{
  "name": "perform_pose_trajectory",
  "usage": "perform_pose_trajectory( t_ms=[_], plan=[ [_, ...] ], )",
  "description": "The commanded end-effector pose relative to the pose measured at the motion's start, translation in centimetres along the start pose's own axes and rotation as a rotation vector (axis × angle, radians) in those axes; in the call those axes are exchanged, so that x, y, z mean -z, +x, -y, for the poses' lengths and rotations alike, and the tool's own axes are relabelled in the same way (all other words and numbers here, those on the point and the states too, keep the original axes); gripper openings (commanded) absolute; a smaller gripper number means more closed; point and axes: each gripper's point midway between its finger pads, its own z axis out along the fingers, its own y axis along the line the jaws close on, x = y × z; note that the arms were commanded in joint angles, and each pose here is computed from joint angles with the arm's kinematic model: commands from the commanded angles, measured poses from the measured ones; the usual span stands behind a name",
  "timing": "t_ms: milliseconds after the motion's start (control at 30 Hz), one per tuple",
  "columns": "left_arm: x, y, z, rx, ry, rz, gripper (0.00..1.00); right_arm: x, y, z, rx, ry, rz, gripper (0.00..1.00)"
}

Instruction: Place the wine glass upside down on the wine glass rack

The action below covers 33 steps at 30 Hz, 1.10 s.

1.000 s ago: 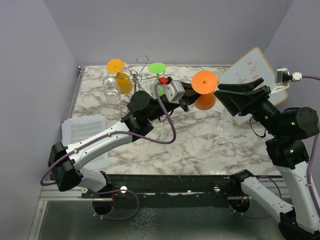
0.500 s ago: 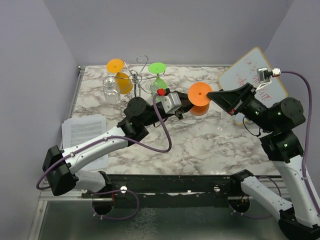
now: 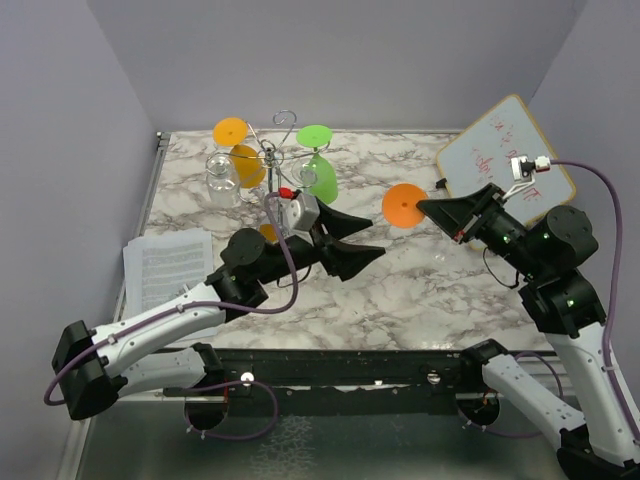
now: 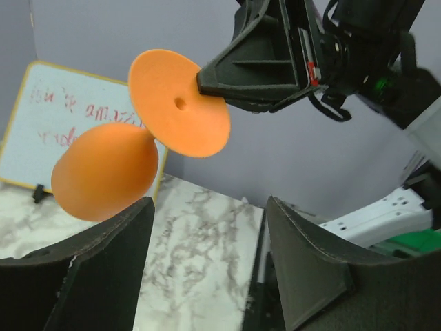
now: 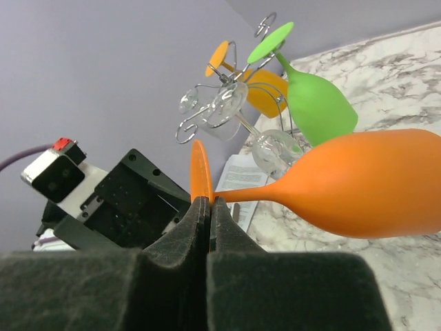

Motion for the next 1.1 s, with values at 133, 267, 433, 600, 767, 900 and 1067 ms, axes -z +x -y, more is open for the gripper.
perform_pose_trajectory(
  t_ms=[133, 267, 433, 600, 767, 900, 1067],
  plan=[
    [2.5, 0.9, 0.1, 0.533, -0.199, -0.072, 0.68, 1.3, 2.0, 0.9, 0.111, -0.007, -0.058, 0.01],
    [2.1, 1.1, -0.2, 0.627, -0.283, -0.160, 0.68, 1.6, 3.8, 0.8, 0.138, -0.053, -0.149, 0.01],
    [1.4, 0.4, 1.1, 0.635, -0.205, -0.173, 0.68, 1.6, 6.3, 0.9, 0.116, -0.119, -0.258, 0.01],
    [1.2, 0.9, 0.3, 0.675, -0.261, -0.177, 0.68, 1.9, 8.1, 0.8, 0.102, -0.185, -0.333, 0.01],
    [1.0, 1.5, 0.6, 0.702, -0.251, -0.214, 0.61, 1.8, 8.8, 1.8, 0.089, -0.157, -0.351, 0.01],
    [1.0, 2.3, 0.9, 0.696, -0.246, -0.261, 0.45, 1.4, 9.2, 2.6, 0.075, -0.138, -0.353, 0.01],
    [1.4, 3.0, 1.1, 0.693, -0.243, -0.294, 0.21, 1.2, 9.8, 2.9, 0.063, -0.153, -0.377, 0.01]
  ],
)
